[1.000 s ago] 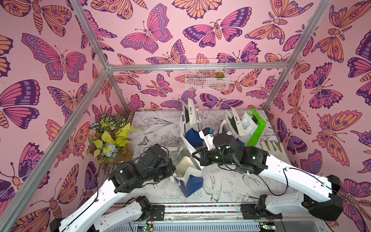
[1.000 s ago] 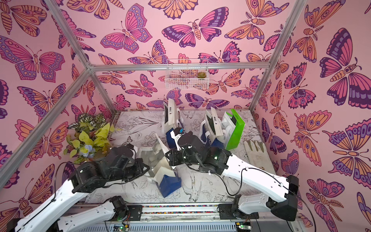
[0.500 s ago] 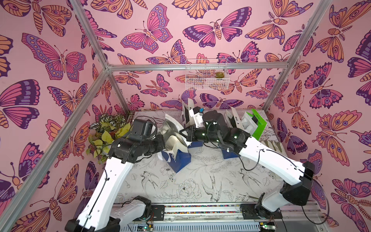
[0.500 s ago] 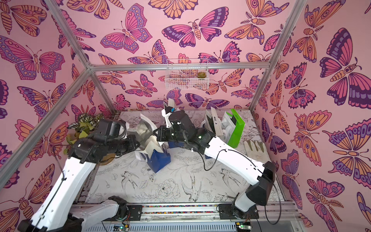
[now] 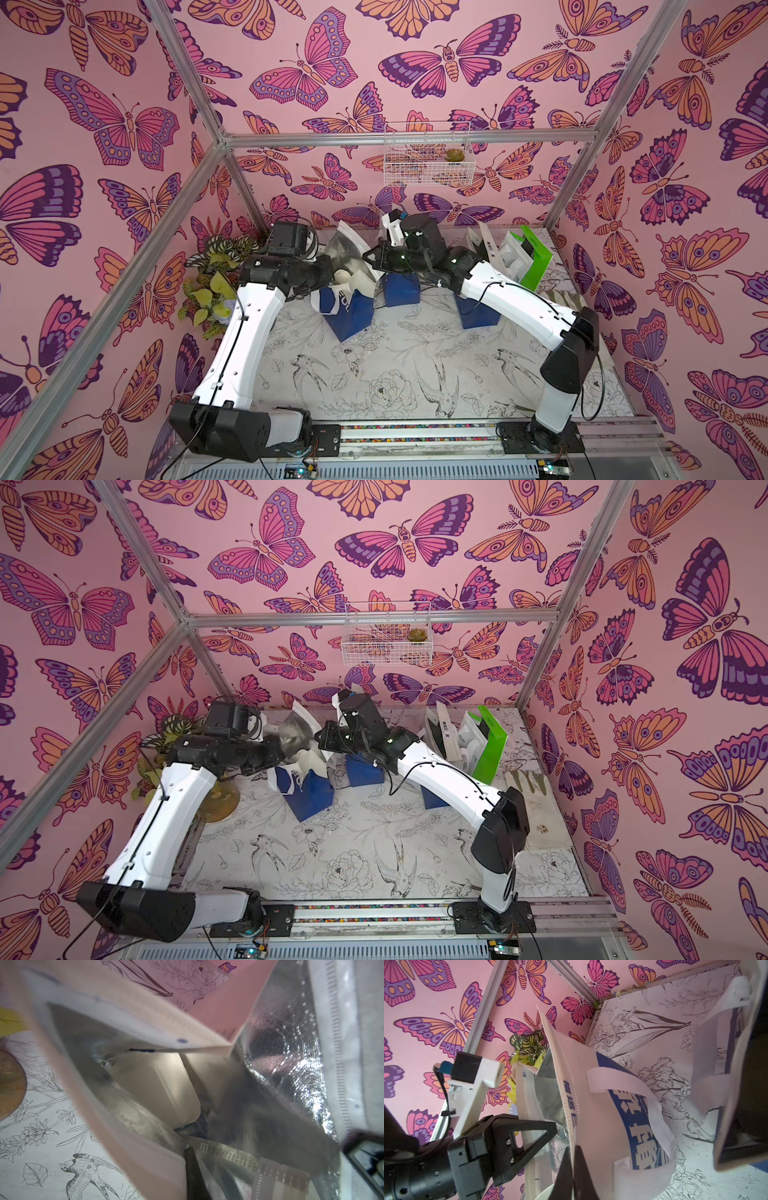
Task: Open the takeout bag
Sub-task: Place the takeout bag at the center of the board.
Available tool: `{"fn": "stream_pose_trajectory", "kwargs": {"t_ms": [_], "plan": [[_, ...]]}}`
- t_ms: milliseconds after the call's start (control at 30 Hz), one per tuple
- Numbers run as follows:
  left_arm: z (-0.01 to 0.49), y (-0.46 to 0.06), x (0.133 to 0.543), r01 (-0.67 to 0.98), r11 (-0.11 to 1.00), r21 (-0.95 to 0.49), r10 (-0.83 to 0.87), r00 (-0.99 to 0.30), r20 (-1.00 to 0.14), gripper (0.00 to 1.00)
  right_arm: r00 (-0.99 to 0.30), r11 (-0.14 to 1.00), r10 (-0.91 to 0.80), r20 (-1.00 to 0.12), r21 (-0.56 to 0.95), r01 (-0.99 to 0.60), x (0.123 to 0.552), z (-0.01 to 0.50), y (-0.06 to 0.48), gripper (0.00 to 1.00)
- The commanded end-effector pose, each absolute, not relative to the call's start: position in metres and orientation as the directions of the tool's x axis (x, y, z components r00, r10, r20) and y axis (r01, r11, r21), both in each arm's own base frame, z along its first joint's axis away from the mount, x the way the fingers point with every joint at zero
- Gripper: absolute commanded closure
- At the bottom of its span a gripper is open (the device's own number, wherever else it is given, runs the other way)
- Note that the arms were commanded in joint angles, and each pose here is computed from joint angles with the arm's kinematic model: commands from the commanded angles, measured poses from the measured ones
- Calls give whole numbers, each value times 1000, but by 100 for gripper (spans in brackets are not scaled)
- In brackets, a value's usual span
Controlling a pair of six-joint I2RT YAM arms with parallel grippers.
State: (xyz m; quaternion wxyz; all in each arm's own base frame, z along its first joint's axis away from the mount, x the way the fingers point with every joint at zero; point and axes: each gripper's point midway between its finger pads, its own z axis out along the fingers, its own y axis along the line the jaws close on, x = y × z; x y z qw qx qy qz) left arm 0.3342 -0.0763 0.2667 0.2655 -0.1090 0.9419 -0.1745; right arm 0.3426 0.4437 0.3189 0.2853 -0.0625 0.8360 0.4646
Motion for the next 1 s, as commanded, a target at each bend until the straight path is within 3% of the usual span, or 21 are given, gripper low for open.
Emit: {"fn": "stream_pose_trajectory", "kwargs": {"t_ms": [0,267,633,900,967], "plan": [[266,-69,354,-95,915,-392,-300,-810,-504,100,-804,504,194,-562,760,-410,350,344,451,100],[270,-62,368,-112,903,-414,-334,-789,-516,100,-807,504,174,-565,755,-420,353,335,457,100],[235,-67,381,-147,892,-428,-345,-832,-434,100,-812,560,142,-566,723,-405,357,321,454,98],[257,-71,364,-138,869,-475,-374,-811,-449,49,-750,646,93,-655,613,-455,333,335,418,59],[269,-72,355,-121,863,-491,-379,-797,-470,40,-722,692,47,-690,544,-475,322,337,403,40]]}}
